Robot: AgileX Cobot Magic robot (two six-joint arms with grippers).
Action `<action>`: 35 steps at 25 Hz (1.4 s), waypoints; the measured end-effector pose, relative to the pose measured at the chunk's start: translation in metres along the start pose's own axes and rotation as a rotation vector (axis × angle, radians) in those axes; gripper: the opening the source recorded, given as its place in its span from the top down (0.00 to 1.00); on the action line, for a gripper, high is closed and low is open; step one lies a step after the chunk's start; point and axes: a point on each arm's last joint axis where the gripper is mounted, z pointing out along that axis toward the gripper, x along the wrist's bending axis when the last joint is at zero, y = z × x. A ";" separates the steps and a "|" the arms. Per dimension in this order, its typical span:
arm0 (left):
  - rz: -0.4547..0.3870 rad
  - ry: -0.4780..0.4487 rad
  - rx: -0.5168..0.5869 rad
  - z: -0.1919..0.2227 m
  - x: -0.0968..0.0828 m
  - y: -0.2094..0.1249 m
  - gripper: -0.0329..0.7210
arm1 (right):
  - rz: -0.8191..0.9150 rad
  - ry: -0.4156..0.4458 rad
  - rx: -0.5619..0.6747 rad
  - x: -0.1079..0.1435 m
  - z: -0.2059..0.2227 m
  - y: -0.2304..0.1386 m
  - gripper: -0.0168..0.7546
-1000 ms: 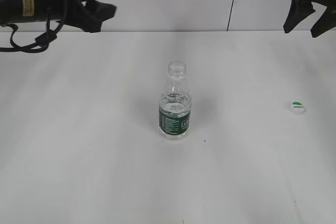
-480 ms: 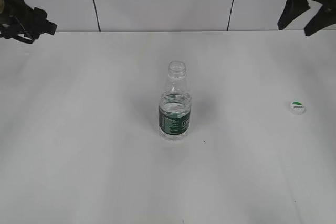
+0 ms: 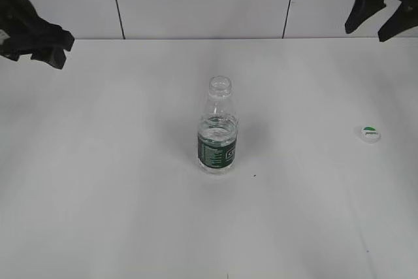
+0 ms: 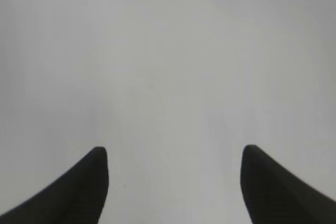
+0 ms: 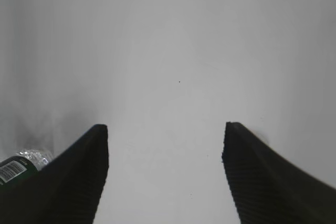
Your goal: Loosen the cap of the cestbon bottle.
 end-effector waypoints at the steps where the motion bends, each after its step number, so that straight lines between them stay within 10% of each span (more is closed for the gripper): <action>1: 0.000 -0.024 0.033 -0.005 -0.001 0.002 0.32 | -0.004 -0.008 -0.009 0.001 -0.005 0.000 0.31; 17: -0.226 -0.070 0.304 -0.044 0.041 0.007 0.32 | -0.031 -0.133 -0.075 0.019 -0.089 -0.064 0.31; 35: -0.213 0.017 0.183 -0.136 0.047 -0.072 0.32 | -0.115 -0.164 -0.190 0.046 -0.160 -0.219 0.31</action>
